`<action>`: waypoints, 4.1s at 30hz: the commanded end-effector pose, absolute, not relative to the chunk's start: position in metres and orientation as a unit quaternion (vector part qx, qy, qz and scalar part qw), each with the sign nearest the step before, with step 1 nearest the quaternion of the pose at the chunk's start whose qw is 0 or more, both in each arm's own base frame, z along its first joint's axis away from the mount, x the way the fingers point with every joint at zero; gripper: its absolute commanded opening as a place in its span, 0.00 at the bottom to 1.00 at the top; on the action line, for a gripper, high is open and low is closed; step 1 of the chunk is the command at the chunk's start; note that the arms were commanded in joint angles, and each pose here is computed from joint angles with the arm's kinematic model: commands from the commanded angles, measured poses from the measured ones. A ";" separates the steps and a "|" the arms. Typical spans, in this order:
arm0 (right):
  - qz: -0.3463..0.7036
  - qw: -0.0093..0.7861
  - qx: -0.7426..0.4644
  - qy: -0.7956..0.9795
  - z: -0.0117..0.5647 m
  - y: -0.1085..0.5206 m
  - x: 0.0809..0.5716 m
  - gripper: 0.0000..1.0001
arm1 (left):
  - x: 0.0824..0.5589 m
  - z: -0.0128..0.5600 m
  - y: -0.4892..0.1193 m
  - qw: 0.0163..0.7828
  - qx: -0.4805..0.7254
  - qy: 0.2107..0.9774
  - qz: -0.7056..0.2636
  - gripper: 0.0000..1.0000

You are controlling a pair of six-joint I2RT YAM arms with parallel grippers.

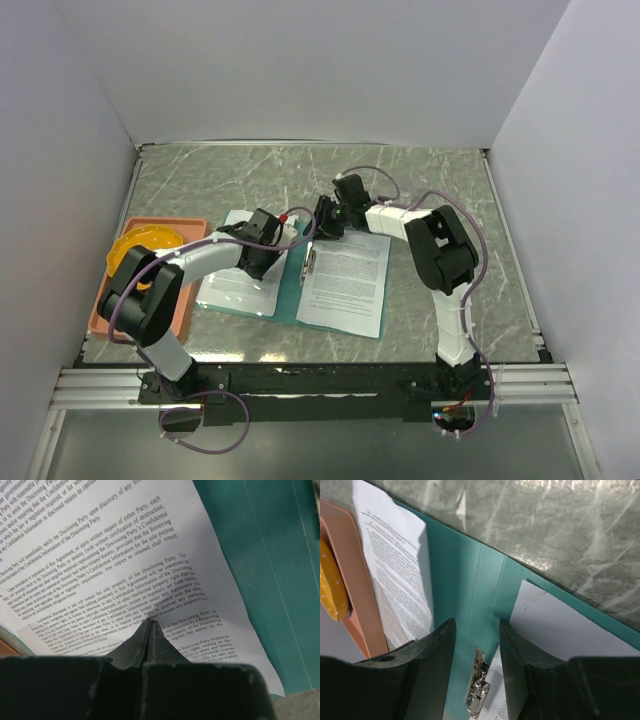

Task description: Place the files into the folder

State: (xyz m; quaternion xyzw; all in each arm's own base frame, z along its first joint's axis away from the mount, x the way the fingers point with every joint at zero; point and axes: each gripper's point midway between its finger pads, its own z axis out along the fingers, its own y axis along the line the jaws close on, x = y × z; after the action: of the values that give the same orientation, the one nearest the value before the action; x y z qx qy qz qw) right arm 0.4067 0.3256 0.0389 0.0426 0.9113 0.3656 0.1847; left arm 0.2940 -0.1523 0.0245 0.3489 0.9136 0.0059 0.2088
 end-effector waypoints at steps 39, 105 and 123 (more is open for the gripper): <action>0.466 0.217 0.005 0.858 0.080 0.340 0.391 0.44 | 0.305 0.042 -0.147 0.240 0.339 0.910 0.013 0.01; 0.514 0.222 0.004 0.828 0.123 0.341 0.324 0.38 | 0.331 0.104 -0.152 0.309 0.310 0.899 0.020 0.12; 0.425 0.439 -0.059 0.790 0.132 0.308 0.299 0.00 | 0.367 0.101 -0.258 0.300 0.307 0.902 -0.047 0.96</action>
State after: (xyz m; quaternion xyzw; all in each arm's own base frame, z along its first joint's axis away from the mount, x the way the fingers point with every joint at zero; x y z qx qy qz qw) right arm 0.2849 0.3064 0.1113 -0.0517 0.8277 0.4321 0.3543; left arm 0.3615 -0.2349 0.1266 0.3153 0.8905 -0.0397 0.3257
